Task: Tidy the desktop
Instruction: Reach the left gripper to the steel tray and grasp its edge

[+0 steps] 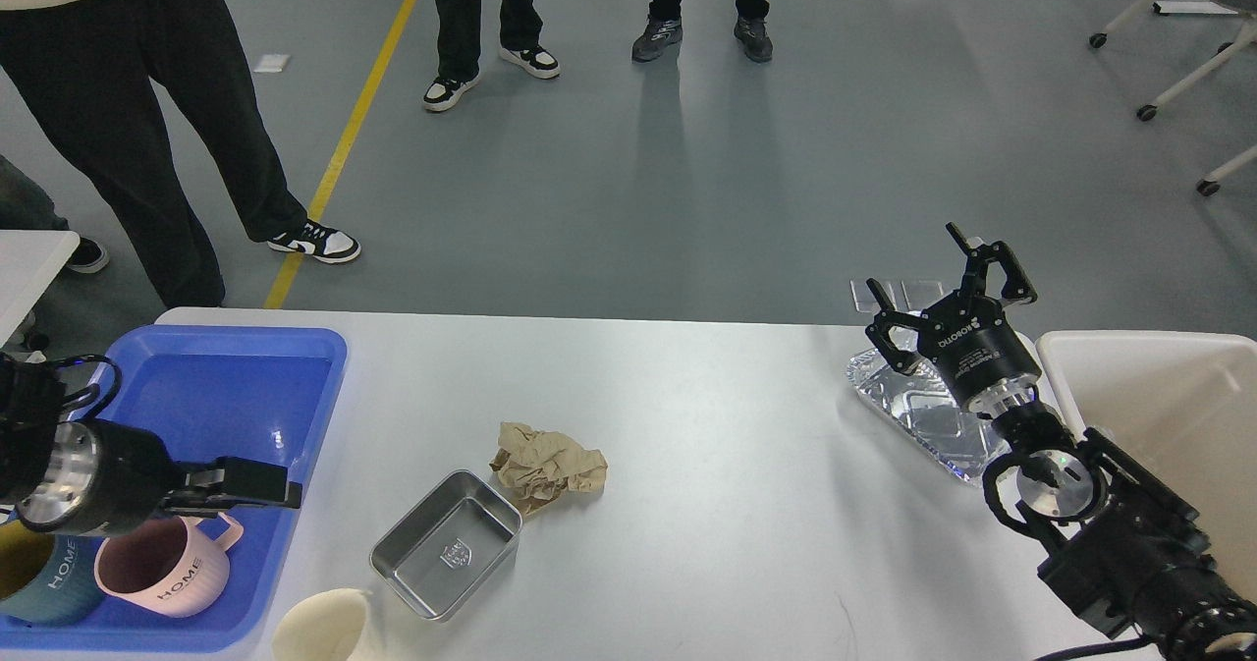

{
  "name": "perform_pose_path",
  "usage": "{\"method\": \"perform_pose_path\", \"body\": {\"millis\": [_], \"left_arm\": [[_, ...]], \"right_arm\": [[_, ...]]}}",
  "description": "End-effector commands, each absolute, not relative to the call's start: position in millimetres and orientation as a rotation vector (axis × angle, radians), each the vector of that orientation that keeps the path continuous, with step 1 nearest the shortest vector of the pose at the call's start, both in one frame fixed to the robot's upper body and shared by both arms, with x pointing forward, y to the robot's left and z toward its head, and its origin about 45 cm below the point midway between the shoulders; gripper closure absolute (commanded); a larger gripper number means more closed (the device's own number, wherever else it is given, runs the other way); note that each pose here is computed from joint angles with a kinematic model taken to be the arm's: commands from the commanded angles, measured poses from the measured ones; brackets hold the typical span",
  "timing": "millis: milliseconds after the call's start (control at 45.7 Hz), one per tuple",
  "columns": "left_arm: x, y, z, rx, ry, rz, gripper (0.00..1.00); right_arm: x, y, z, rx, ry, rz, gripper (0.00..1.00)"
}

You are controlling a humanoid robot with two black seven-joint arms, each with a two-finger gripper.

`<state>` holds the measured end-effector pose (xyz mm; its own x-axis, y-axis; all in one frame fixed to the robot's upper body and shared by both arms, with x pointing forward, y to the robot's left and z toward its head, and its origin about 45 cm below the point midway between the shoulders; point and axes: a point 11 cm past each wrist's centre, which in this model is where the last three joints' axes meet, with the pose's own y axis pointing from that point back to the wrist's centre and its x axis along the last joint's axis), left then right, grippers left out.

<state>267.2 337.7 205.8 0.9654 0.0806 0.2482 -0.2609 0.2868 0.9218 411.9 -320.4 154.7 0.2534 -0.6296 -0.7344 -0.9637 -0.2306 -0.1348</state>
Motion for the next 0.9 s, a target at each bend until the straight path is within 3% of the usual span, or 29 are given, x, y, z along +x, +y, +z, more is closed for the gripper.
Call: {"method": "perform_pose_path", "body": {"millis": [0, 372, 569, 744, 875], "left_arm": [[283, 313, 182, 1.303, -0.233, 0.246, 0.1], [299, 246, 114, 1.358, -0.321, 0.164, 0.1], [300, 238, 90, 1.424, -0.343, 0.11, 0.13], [297, 235, 75, 1.474, -0.377, 0.069, 0.24], [291, 222, 68, 1.473, -0.398, 0.03, 0.41]], "right_arm": [[412, -323, 156, -1.95, 1.447, 0.736, 0.0], [411, -329, 156, -1.953, 1.458, 0.728, 0.0], [407, -337, 154, -1.954, 1.476, 0.725, 0.0], [405, -338, 153, -1.953, 1.477, 0.727, 0.0], [404, -339, 151, -1.952, 1.482, 0.731, 0.0]]}}
